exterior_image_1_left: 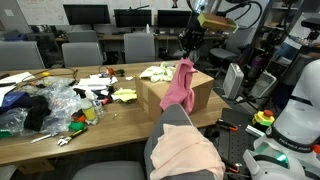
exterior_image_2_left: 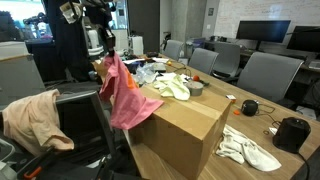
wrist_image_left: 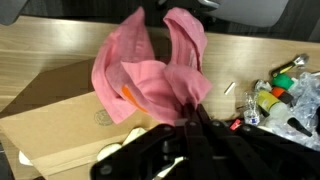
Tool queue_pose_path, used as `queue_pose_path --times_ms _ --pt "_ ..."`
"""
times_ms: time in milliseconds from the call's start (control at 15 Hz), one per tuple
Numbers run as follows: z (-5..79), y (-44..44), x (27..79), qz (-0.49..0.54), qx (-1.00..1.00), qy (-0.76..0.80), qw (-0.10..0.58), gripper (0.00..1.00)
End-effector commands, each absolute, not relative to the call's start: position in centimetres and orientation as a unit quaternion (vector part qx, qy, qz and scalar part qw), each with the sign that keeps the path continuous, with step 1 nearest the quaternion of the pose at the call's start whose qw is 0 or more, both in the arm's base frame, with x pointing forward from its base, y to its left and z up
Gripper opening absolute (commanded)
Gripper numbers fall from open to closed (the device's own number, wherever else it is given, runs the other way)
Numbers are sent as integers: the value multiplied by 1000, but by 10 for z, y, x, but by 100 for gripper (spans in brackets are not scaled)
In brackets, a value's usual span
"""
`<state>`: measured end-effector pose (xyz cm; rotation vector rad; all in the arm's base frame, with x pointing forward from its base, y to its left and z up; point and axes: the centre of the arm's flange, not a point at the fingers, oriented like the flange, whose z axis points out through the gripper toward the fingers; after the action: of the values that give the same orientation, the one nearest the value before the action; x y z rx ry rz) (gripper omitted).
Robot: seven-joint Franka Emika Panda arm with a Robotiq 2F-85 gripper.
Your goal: Put the peach and pink shirts and the green towel on the backrest of the chair respectively
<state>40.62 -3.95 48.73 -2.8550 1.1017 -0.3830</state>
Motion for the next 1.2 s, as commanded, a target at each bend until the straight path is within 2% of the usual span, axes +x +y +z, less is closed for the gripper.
queue_pose_path --times_ms 0,1133 --pt "510 -28 413 -117 -940 319 36 1" --pt "561 89 439 -81 -982 166 -23 1"
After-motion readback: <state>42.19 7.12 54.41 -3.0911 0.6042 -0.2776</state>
